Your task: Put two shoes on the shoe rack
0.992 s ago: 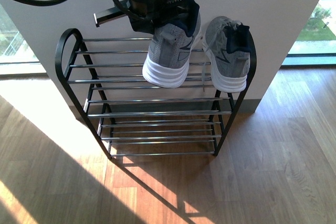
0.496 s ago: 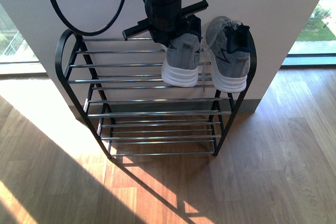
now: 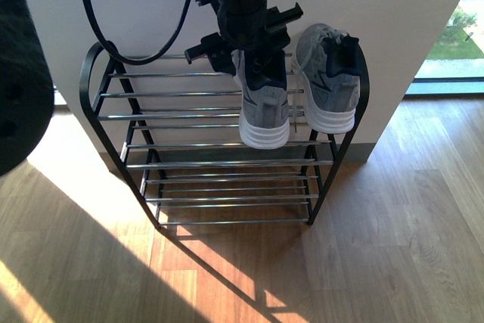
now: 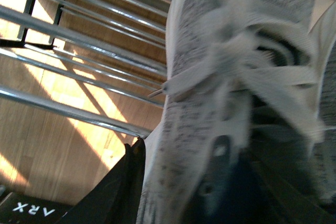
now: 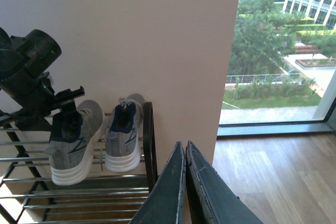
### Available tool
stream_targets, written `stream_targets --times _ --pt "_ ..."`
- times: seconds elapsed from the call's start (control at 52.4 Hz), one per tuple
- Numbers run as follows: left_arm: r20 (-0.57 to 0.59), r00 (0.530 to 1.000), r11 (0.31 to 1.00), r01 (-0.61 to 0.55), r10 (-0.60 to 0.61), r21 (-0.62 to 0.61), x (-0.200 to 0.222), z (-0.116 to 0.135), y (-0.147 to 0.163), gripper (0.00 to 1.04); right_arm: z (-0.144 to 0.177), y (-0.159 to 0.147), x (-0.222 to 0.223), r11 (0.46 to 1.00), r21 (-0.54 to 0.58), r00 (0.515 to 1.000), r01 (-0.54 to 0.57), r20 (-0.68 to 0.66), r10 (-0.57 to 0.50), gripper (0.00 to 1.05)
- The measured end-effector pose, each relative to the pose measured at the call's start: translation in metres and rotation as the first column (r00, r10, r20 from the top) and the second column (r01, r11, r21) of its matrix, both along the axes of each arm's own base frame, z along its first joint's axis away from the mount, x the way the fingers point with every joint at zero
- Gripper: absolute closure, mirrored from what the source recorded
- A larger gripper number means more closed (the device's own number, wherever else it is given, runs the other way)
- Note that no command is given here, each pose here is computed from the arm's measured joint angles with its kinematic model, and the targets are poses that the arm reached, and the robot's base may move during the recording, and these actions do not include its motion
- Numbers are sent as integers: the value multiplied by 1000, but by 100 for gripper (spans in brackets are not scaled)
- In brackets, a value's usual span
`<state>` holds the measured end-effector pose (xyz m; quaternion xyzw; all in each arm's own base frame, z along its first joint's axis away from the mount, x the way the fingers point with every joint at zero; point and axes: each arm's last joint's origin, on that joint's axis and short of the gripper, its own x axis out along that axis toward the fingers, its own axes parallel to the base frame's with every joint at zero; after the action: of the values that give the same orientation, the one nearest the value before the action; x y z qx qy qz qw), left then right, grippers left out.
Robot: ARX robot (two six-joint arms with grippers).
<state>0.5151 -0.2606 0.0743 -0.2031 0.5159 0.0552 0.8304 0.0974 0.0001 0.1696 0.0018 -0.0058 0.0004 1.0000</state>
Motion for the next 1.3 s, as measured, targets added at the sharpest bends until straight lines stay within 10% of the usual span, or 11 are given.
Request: stream_targets --times 0.286,0.782,1.164,1.298 --pt "149 988 999 -50 50 -7 -13 41 9 8 0 0 -1 1000 0 1000 0 3 0 103" --pt "535 832 977 -205 144 55 -155 174 115 9 0 0 -1 1000 0 1000 0 3 0 103" --pt "633 739 904 -403 228 144 -285 199 196 9 0 0 -1 1000 0 1000 0 3 0 103" --pt "769 639 978 -168 11 125 -288 183 204 26 0 0 -1 1000 0 1000 2 3 -2 103"
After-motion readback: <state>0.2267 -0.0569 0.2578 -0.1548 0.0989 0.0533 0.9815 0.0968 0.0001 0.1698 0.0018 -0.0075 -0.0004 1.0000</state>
